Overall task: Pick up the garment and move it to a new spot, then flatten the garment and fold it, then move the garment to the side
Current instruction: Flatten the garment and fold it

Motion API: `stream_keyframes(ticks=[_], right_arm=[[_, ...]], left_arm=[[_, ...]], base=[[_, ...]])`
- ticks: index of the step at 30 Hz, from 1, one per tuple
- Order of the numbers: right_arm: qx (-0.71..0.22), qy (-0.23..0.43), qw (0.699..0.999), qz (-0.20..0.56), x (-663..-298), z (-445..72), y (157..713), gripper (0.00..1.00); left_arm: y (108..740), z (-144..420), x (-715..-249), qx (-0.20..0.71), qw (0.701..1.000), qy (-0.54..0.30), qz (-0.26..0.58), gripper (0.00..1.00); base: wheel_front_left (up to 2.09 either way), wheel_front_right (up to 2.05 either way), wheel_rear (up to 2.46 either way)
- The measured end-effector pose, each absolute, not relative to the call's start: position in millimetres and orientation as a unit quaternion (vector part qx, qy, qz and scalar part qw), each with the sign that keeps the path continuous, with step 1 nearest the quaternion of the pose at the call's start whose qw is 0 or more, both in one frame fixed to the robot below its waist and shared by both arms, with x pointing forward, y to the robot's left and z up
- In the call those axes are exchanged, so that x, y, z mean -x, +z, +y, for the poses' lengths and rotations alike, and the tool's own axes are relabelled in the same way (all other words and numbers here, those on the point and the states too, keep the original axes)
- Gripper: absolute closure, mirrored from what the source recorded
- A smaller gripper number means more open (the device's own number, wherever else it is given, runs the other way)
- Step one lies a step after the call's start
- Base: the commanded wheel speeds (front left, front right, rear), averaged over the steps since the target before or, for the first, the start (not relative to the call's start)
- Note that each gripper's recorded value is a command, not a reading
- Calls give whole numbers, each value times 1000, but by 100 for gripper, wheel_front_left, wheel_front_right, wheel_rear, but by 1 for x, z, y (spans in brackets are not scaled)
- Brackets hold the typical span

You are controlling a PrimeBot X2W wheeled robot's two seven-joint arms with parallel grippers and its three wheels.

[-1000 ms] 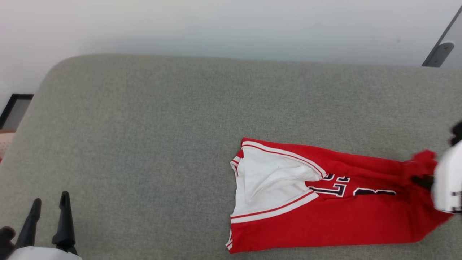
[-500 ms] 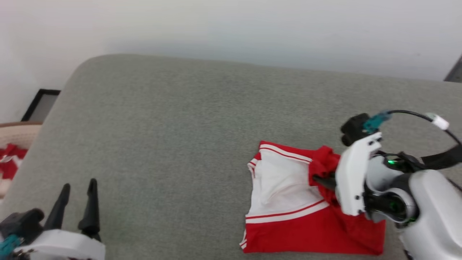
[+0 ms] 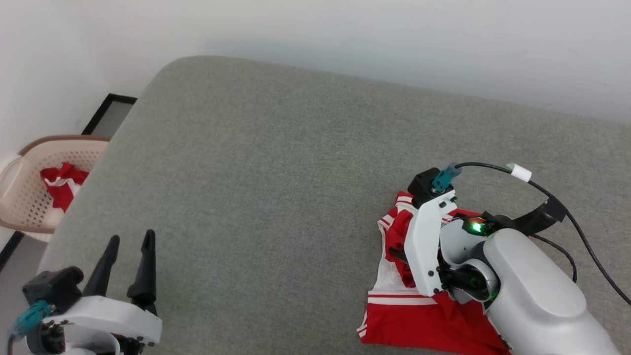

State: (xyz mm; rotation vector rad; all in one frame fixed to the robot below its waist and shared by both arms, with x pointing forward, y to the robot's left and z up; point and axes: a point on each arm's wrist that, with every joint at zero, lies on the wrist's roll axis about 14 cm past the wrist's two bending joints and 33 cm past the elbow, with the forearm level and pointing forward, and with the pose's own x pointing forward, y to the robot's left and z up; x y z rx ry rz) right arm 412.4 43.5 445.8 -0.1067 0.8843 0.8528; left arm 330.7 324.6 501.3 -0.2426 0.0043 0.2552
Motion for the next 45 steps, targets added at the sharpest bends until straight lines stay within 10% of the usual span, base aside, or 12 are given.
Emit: stream_keyframes(ticks=[5, 7, 8, 9, 26, 45], right_arm=[[75, 395, 812, 423, -416, 45, 432, 97], [79, 394, 813, 420, -417, 46, 430, 56], [79, 394, 814, 419, -418, 47, 430, 5], [81, 396, 814, 418, -417, 47, 429, 0], [55, 379, 877, 290, -444, 4, 494, 0], [-19, 138, 988, 60, -432, -195, 541, 0]], left_arm=[[498, 327, -330, 122, 984, 131, 5, 0], [496, 327, -331, 124, 983, 132, 6, 0], [495, 327, -331, 124, 983, 132, 7, 0], [495, 327, -331, 125, 983, 132, 8, 0], [499, 313, -351, 116, 988, 98, 2, 0], [507, 271, -373, 100, 995, 26, 2, 0]], base=[[0, 0, 0], [0, 0, 0], [0, 0, 0], [0, 0, 0], [0, 0, 0], [0, 0, 0]])
